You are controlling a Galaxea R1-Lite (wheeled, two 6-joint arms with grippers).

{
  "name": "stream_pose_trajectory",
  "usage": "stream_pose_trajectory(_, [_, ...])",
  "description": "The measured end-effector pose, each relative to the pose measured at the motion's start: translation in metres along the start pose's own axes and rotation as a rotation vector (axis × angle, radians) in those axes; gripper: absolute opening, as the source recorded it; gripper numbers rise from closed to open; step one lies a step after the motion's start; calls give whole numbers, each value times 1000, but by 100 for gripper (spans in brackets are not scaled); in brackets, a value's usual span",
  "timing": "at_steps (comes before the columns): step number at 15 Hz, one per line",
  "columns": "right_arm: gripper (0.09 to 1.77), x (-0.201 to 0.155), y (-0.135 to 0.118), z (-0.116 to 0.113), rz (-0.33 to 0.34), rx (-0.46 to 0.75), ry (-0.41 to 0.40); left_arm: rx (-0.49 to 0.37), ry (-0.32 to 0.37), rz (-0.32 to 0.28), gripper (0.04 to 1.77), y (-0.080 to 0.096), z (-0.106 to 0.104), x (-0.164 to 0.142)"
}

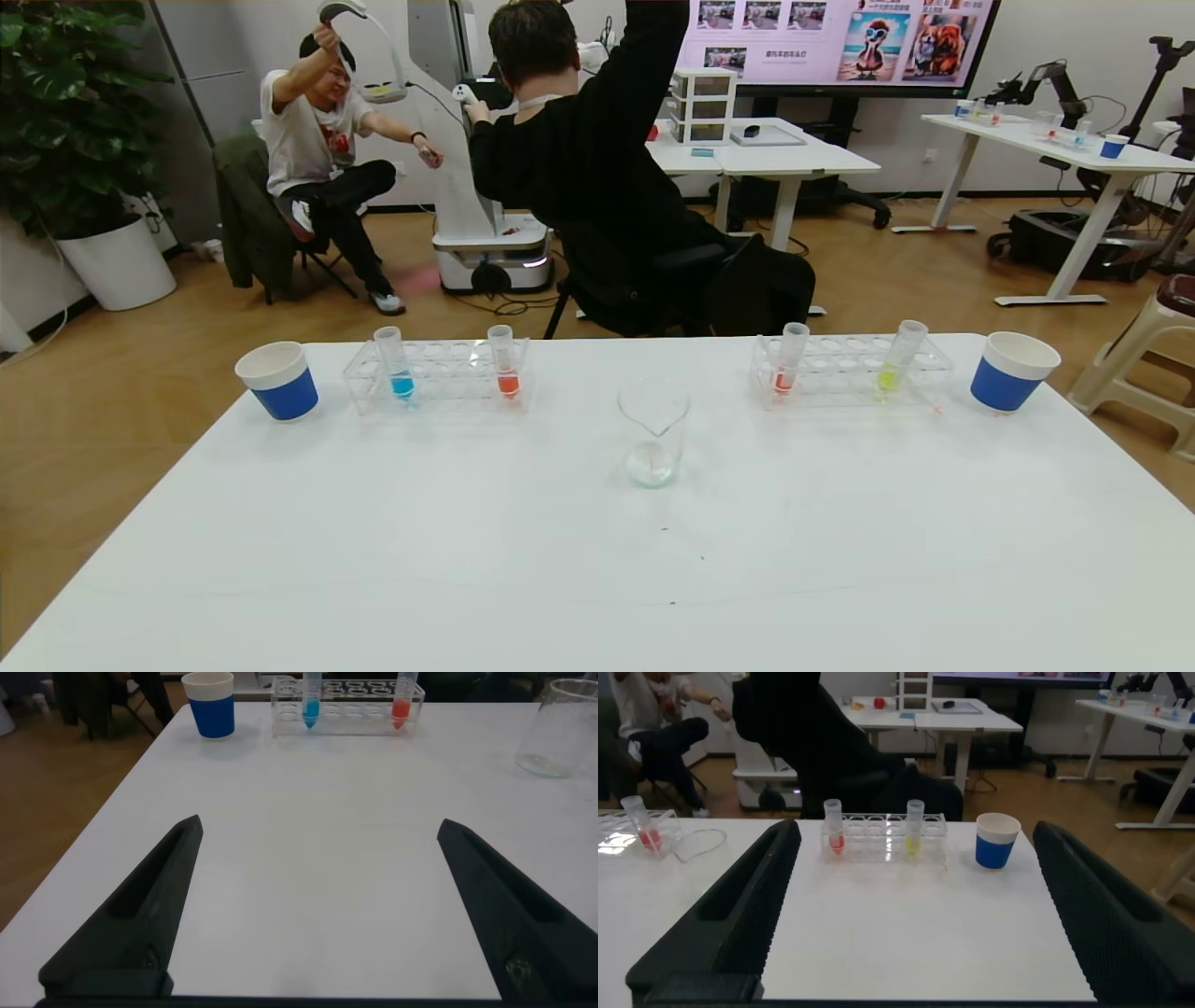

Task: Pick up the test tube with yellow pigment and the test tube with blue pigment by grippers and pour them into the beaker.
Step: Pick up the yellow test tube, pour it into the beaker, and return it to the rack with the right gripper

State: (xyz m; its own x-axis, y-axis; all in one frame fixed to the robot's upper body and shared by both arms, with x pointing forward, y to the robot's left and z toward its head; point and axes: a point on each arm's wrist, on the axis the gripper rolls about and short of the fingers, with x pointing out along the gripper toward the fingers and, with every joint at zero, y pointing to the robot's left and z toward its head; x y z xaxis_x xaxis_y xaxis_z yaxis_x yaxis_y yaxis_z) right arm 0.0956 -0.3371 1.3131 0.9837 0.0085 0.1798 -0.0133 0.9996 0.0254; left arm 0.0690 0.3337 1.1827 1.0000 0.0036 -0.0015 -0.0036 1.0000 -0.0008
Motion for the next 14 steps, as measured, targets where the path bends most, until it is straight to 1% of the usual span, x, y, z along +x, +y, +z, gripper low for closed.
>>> stream_pose_trajectory(2, [174,36,1,9,-10,-1,25,0,0,0,175,0,0,0])
stream_pose_trajectory(4, [174,76,0,8,-41,-6,66,0,0,0,175,0,0,0])
stream_pose_trajectory(6, [174,119,-8,0,-96,-13,112,0,0,0,175,0,0,0])
stream_pose_trajectory(8, [174,159,-20,-12,-141,-18,136,0,0,0,175,0,0,0])
stream_pose_trajectory(9, [174,179,-27,-19,-146,-19,139,0,0,0,175,0,0,0])
stream_pose_trajectory(12, [174,228,-45,-44,-106,-19,144,0,0,0,175,0,0,0])
stream_pose_trajectory(14, [174,254,-54,-68,-69,-16,159,0,0,0,175,0,0,0])
